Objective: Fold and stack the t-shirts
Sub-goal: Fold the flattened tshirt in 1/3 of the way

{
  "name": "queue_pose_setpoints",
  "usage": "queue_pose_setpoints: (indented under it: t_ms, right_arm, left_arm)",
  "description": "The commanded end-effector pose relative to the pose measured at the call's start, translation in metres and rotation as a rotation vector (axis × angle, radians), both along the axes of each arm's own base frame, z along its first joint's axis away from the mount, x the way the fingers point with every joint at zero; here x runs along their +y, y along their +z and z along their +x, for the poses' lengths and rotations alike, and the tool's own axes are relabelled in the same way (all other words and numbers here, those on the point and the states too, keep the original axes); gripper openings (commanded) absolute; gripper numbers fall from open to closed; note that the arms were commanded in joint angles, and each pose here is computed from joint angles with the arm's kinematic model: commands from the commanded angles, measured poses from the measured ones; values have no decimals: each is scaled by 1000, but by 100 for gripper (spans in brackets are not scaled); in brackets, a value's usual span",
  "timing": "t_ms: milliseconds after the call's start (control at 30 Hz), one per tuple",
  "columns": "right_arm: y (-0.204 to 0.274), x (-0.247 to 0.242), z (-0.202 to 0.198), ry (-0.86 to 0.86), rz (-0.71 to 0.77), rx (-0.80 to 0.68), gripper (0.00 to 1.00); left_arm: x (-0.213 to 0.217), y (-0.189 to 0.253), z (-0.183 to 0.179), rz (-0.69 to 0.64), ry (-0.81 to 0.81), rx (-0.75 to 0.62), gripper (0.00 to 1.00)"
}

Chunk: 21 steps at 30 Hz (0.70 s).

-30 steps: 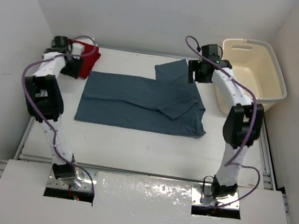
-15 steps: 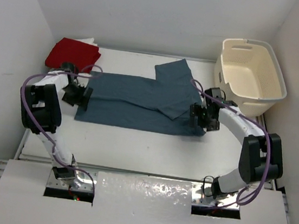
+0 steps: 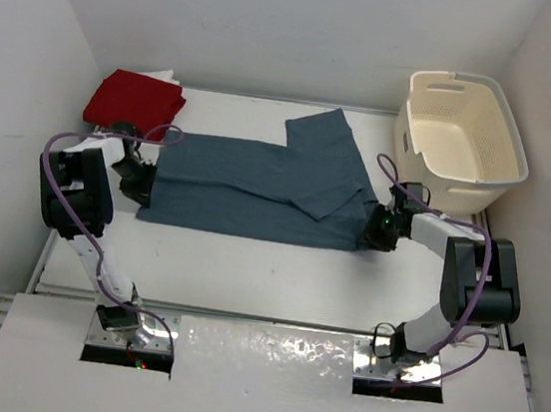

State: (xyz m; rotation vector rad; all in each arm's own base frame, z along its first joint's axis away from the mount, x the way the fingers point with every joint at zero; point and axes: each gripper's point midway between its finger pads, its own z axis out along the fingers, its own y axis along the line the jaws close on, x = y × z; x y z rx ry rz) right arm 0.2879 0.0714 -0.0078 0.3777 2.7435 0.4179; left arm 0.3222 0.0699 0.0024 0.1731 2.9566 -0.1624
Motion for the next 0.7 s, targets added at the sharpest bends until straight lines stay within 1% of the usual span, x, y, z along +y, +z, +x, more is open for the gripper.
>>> queue_pose_setpoints:
  t_ms: [0,33,67,167,200,267,300,367,400,467,500,533,567,600,633,667]
  right_arm:
    - [-13,4,-22,-26,38,58,30]
    - [-11,1,-24,-32,30,53,8]
    - [-10,-2,-27,-36,19,58,0]
    - [-6,-13,-49,-27,-22,91,0]
    - [-8,-16,-67,-20,-37,140,0]
    - [-3,-21,-82,1,-63,146,0]
    - [-6,-23,-103,6,-74,196,0]
    - [0,-25,-115,-2,-82,182,0]
    - [-4,-26,-135,-2,-85,230,0]
    - [-1,-26,-144,-10,-84,215,0]
    - [-4,-26,-157,-7,-84,245,5]
    - [-4,-25,-160,-13,-77,246,16]
    - [-3,-19,-160,-4,-47,229,36]
    - [-3,-18,-163,-3,-42,238,68]
    - [-1,-19,-162,4,-47,241,82]
    - [5,-21,-155,5,-59,234,89]
  left_arm:
    - [-21,-27,-5,-121,-14,30,0]
    - [-19,-27,-5,-119,-13,29,0]
    - [-18,-25,-6,-121,-18,28,0]
    - [-13,-15,-13,-128,-40,21,0]
    - [-12,-8,-22,-127,-62,21,0]
    - [-6,-3,-36,-113,-67,36,0]
    - [-1,0,-50,-73,-83,58,0]
    - [10,1,-67,4,-97,93,0]
    - [11,2,-81,23,-117,110,0]
    - [18,3,-99,74,-127,167,0]
    - [18,1,-110,81,-148,200,0]
    - [19,0,-117,88,-154,224,2]
    - [21,1,-125,98,-167,260,40]
    - [26,2,-127,116,-182,280,72]
    - [30,4,-125,133,-184,284,99]
    - [40,15,-106,180,-173,237,100]
